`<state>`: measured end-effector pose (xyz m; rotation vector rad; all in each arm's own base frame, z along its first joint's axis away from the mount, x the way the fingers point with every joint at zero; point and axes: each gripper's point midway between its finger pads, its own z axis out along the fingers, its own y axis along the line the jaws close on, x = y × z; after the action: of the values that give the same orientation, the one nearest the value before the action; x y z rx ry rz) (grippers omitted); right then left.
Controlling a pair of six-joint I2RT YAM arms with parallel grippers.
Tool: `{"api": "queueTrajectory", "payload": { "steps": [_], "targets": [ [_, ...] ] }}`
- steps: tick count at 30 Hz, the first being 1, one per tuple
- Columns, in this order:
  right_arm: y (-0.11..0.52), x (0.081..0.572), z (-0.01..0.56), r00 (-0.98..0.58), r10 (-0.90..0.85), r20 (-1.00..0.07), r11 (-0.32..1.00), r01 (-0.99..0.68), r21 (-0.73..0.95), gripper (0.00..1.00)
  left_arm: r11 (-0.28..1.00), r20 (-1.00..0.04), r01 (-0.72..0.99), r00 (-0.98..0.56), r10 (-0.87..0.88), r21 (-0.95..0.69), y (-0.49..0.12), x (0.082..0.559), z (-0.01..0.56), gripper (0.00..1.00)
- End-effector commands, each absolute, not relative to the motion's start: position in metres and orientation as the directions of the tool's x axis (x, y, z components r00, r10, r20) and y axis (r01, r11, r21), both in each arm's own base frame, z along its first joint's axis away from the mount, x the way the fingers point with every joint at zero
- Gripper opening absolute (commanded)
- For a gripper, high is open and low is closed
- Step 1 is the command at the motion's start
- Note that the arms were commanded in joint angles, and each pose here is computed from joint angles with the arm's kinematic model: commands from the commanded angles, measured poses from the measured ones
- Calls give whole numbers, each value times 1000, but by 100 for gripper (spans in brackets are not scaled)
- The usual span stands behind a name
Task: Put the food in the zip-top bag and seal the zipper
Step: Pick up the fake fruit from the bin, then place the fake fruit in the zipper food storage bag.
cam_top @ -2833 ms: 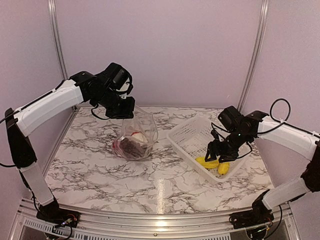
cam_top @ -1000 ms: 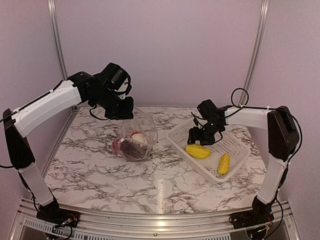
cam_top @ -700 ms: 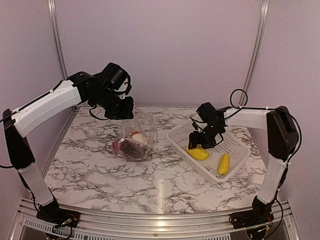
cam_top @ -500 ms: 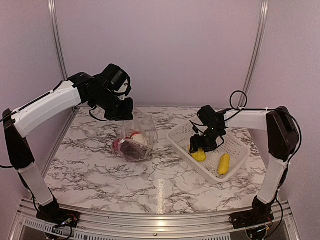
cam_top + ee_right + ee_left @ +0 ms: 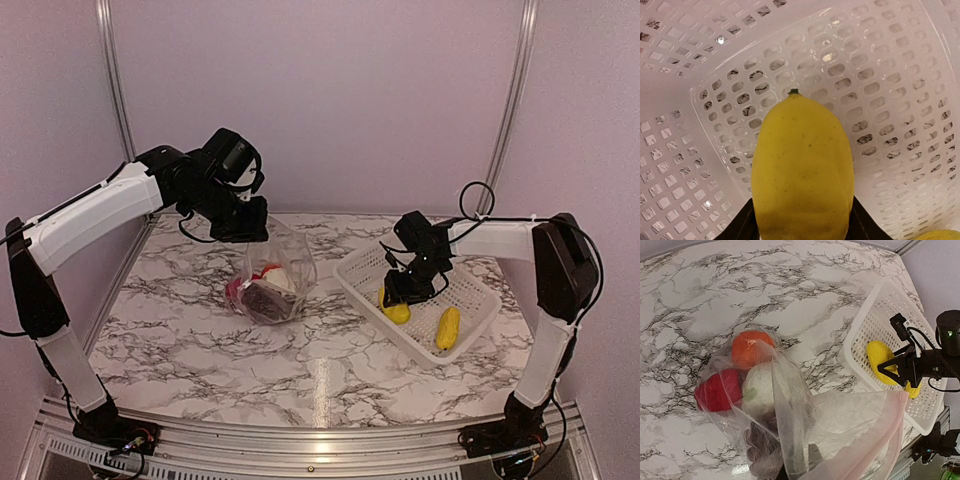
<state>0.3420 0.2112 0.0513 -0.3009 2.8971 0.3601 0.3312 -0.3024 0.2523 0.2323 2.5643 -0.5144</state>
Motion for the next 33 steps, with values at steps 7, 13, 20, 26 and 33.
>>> {"api": "queueTrajectory", "payload": {
  "steps": [7, 13, 20, 26, 33],
  "targets": [
    [216, 356, 115, -924, -156, -350, 945, -243, 220, 38, 906, -532, 267, -845, 56, -327, -305, 335, 259, 8],
    [236, 363, 175, -874, -153, -461, 915, -302, 268, 36, 907, -529, 271, -846, 65, -321, -307, 335, 255, 8],
    [260, 361, 240, -805, -129, -578, 872, -370, 321, 35, 899, -519, 279, -852, 69, -338, -312, 336, 253, 8],
    [282, 351, 294, -746, -92, -659, 815, -437, 380, 34, 897, -515, 274, -855, 62, -348, -315, 340, 251, 8],
    [297, 334, 342, -676, -29, -736, 715, -528, 457, 34, 883, -503, 257, -864, 27, -394, -324, 344, 244, 8]
  ]
}}
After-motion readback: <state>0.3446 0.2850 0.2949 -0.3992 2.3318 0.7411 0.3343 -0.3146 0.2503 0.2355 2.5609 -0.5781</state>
